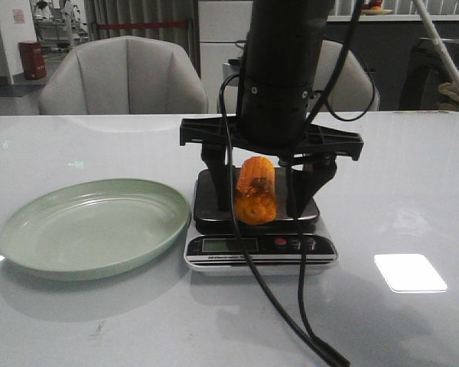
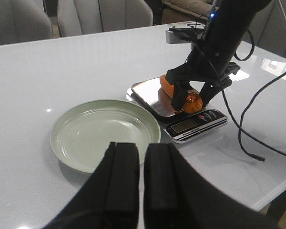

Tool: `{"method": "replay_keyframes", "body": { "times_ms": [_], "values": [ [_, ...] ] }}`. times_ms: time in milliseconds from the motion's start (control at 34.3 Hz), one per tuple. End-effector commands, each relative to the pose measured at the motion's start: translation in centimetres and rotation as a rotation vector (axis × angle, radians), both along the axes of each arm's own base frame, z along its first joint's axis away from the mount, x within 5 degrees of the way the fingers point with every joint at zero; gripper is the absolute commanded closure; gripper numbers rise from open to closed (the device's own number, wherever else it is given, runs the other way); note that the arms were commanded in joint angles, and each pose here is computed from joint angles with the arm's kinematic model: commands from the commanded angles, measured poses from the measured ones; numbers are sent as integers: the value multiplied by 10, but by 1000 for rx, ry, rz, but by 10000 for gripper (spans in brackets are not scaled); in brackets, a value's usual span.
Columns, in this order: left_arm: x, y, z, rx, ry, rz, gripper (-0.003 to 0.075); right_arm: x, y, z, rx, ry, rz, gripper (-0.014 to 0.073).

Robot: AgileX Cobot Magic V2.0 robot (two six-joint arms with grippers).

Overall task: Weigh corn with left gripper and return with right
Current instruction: 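Lower the right gripper over the corn on the scale and grasp it, then carry the corn with the right gripper onto the green plate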

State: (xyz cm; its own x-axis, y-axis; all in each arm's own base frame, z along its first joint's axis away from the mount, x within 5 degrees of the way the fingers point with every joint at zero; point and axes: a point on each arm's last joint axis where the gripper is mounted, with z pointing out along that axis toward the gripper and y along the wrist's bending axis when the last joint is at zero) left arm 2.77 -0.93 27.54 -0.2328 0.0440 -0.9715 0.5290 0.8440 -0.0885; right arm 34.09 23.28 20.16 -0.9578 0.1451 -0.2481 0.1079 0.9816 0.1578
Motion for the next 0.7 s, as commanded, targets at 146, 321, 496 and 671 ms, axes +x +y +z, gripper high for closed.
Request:
{"method": "replay_keyframes", "body": {
  "times_ms": [146,321,496,671],
  "values": [
    [0,-1,14,-50,-80,-14,577,6,10,53,90,-131,12,403],
    [0,-1,14,-50,-80,-14,577,0,35,78,151,-207,70,423],
    [0,-1,15,-51,-82,-15,577,-16,75,79,244,-277,161,423],
    [0,-1,15,-54,-86,-15,577,-26,104,60,300,-248,195,422]
  ]
}}
